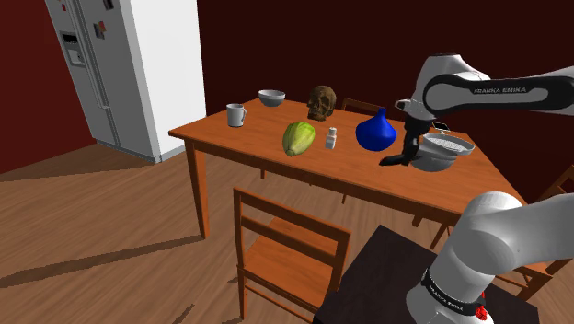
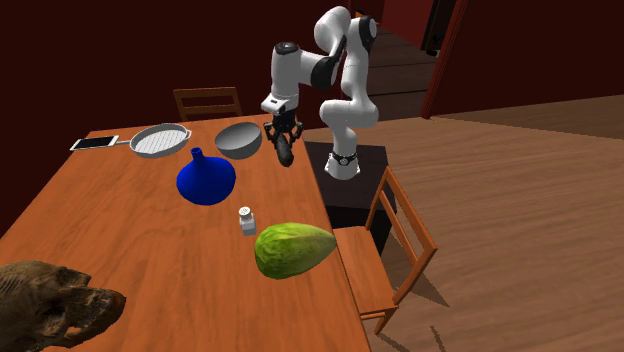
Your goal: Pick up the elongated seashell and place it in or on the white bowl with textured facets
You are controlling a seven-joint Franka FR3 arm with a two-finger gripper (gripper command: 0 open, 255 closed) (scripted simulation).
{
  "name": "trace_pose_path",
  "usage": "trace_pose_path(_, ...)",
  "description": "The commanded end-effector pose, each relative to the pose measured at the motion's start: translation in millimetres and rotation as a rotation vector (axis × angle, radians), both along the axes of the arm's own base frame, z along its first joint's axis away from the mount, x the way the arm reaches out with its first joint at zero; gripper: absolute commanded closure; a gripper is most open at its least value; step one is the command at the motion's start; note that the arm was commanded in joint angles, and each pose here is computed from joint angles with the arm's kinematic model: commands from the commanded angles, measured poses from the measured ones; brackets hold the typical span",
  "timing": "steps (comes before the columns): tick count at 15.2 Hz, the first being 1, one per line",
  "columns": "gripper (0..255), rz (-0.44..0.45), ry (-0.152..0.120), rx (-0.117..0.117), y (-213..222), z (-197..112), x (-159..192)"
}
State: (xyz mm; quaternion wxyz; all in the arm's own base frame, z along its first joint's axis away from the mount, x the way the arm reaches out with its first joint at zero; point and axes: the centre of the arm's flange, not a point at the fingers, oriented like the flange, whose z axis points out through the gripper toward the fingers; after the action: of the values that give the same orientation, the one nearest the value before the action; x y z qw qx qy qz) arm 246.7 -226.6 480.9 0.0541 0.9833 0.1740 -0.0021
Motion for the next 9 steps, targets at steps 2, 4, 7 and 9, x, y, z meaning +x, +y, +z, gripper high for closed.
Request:
trace_pose_path(2,255,0.0,0.0,0.0,0.6,15.2,1.1)
trace_pose_path(4,255,0.0,0.0,0.0,0.6,25.7,1.1)
trace_pose_path(7,255,0.0,0.0,0.0,0.6,41.6,1.1)
trace_pose_path(9,255,0.0,0.0,0.0,0.6,52.1,1.1)
